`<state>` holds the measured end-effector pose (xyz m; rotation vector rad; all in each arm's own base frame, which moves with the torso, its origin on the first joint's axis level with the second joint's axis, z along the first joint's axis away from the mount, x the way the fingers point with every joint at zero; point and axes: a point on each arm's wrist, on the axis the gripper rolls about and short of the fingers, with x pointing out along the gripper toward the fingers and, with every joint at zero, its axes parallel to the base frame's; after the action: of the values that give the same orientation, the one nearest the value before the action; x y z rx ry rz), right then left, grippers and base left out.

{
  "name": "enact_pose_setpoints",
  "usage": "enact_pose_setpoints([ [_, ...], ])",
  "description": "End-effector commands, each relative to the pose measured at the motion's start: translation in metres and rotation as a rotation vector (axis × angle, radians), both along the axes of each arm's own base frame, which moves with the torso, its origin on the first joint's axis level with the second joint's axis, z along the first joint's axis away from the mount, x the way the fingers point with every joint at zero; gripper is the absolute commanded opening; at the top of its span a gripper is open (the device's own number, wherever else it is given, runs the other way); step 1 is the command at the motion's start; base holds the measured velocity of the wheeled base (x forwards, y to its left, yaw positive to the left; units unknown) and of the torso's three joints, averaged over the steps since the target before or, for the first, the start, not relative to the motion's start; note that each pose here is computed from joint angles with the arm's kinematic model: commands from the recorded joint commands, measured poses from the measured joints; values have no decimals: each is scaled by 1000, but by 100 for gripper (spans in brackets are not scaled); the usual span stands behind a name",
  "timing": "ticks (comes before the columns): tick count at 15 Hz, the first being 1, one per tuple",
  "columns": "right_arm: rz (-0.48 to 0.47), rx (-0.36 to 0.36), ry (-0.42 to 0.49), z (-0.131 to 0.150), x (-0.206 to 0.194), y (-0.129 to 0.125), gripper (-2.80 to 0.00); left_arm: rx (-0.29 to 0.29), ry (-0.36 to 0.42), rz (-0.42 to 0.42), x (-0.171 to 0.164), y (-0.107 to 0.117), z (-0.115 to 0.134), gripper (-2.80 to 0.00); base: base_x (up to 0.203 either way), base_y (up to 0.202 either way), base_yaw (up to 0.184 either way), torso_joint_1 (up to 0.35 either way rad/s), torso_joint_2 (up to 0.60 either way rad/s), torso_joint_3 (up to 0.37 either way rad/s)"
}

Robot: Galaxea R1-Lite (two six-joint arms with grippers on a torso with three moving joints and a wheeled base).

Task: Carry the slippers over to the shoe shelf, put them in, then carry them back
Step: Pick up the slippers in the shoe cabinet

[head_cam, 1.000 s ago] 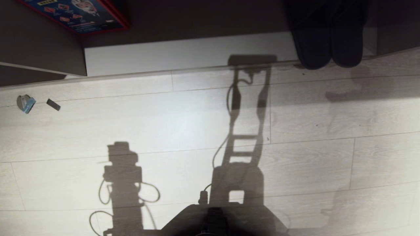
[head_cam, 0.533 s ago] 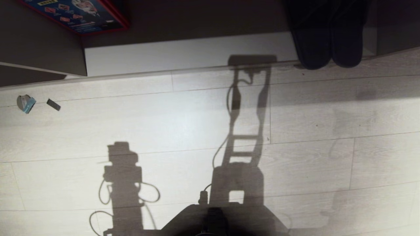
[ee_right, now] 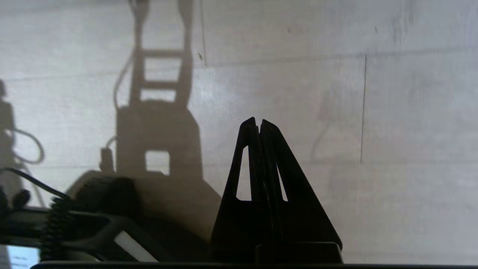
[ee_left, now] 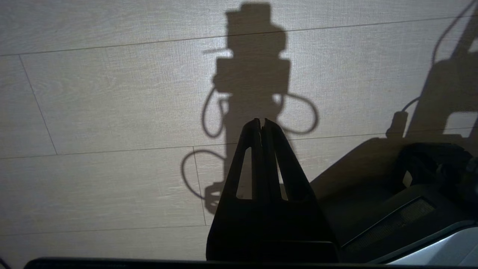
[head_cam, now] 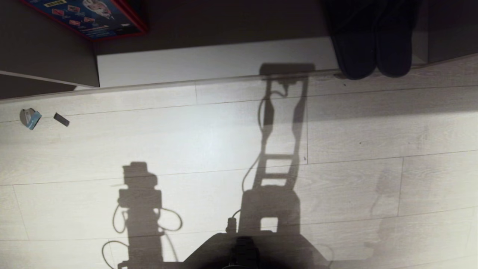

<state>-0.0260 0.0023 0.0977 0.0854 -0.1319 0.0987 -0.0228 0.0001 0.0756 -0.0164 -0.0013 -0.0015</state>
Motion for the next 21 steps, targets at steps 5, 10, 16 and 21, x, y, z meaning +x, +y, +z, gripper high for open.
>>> enact_pose_setpoints([
  [5,-128,-37,221,-31,3,-3,-280,0,-2,0,0,0,0,-280,0,0,0,0,0,0],
  [10,-134,43,240,-33,3,-3,-280,0,-2,1,0,0,0,-280,0,0,0,0,0,0],
  [16,-134,38,238,-33,3,-3,-280,0,-2,0,0,0,0,-280,0,0,0,0,0,0],
  [21,-134,14,238,-33,3,-3,-280,0,-3,0,0,0,0,-280,0,0,0,0,0,0],
])
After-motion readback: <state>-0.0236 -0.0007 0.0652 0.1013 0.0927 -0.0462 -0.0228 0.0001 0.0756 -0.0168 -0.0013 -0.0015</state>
